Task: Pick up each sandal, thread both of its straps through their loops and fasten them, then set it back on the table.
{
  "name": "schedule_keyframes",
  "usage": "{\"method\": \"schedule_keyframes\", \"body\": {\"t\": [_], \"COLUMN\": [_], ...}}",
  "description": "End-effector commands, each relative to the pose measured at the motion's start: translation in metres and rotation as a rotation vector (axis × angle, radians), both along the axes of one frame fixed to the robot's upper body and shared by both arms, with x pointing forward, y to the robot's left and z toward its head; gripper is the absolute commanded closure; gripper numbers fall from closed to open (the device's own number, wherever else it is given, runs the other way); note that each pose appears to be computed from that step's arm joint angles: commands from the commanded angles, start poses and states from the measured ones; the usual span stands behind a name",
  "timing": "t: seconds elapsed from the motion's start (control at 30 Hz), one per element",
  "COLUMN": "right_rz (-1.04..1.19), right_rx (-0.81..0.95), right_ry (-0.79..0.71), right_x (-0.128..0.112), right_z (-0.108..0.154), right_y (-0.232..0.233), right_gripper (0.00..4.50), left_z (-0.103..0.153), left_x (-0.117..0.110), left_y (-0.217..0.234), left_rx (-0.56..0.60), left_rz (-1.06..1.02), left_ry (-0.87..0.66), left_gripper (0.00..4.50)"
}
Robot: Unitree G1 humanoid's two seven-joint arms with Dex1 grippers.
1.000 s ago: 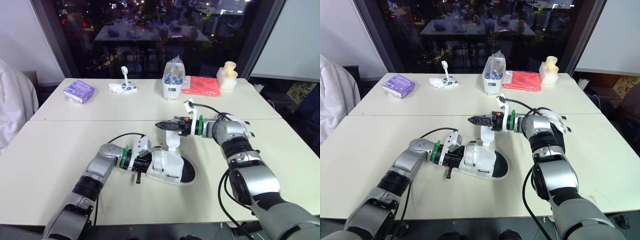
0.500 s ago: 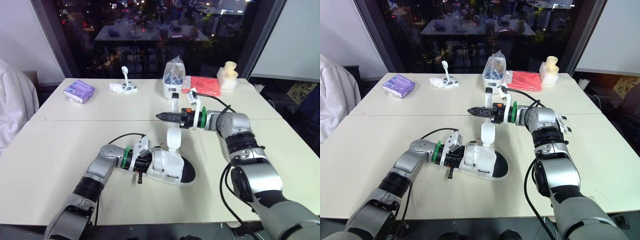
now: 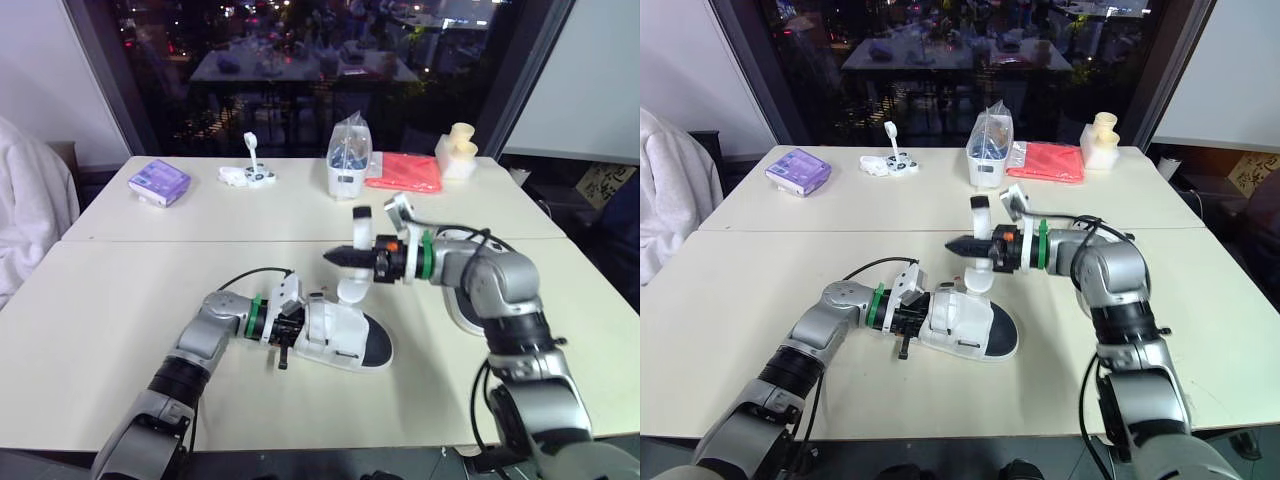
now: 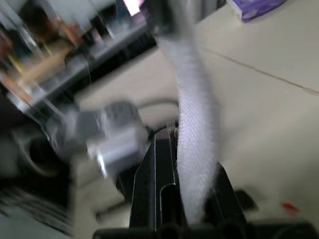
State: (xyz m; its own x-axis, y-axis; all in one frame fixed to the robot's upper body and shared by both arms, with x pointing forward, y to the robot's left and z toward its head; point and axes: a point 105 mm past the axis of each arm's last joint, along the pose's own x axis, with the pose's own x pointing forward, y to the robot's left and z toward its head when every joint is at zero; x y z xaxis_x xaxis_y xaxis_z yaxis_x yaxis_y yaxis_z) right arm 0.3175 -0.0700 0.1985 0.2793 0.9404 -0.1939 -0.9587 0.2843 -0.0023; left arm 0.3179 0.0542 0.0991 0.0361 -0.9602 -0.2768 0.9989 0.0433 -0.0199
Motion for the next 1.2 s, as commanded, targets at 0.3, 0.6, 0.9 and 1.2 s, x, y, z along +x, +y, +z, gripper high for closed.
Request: {"method": "schedule_keyframes", "body": {"t": [0.3,0.6,0.9,1.2], "right_rz": [0.013,0.103,0.378,0.480], "right_rx": [-0.276,-0.359,-0.472,-0.679], "right_ry": [-0.789,-0.932,-0.922,-0.822], "right_x": [-0.042,-0.056,-0.093,-0.108], "right_z": [-0.019,-0.040,-0.081,-0.094], "right_y": [0.014,0.019,0.013,-0.049], "right_gripper": [4.44,4.44,0.58,0.04], "left_z": [-0.004,-0.008,-0.008,-0.011], "left_x": [-0.003,-0.003,-0.003,-0.003], "left_y": [0.000,-0.002,-0.003,-0.006], "left_rx": [-0.001,0.001,0.009,0.017], "left_rz": [0.001,0.014,0.014,0.001], "left_ry": [0.030,0.060,0.072,0.073], "left_gripper": [4.50,4.50,4.50,4.50]}}
